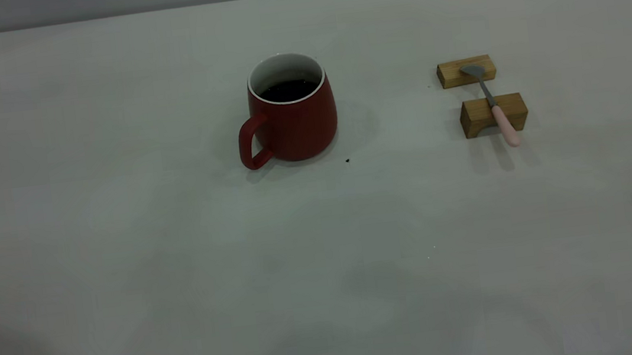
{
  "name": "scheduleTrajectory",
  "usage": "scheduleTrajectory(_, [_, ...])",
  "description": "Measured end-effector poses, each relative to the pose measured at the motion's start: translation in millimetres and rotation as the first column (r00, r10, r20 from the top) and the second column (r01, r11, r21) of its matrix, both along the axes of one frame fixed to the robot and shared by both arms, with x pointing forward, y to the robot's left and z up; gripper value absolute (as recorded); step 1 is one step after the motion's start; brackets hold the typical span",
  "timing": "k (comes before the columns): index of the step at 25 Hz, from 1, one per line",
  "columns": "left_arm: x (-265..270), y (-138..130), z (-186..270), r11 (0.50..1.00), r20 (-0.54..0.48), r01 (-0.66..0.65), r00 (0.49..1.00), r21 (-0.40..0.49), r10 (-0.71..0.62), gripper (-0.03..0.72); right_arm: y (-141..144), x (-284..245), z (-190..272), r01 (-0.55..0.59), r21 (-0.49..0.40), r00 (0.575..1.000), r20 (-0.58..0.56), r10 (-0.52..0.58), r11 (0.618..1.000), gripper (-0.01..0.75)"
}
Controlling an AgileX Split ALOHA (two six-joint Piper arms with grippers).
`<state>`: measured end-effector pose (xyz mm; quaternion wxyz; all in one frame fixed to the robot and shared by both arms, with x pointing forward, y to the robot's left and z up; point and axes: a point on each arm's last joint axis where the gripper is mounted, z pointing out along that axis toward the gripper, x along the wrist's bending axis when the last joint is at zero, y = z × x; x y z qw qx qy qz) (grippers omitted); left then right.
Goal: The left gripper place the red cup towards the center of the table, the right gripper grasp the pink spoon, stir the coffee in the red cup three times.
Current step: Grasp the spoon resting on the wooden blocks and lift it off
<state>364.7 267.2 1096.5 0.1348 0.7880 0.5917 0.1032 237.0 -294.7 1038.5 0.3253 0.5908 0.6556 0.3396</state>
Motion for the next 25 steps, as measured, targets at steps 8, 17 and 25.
scheduleTrajectory(8, [-56, 15, -62, 0.999, -0.042, -0.048, 0.998, -0.004, 0.048, 0.586, 0, 0, 0, 0.000, 0.000, 1.000, 0.000, 0.000, 1.000, 0.237])
scheduleTrajectory(17, [-94, 25, -65, 0.996, 0.206, -0.039, 0.977, -0.084, 0.055, 0.586, 2, 0, 0, -0.008, 0.022, 1.000, -0.001, 0.008, 1.000, 0.237])
scheduleTrajectory(25, [-127, 34, -62, 0.986, 0.418, -0.067, 0.900, -0.151, 0.125, 0.586, 10, 13, 13, -0.035, 0.149, 0.999, -0.004, 0.036, 0.988, 0.265])
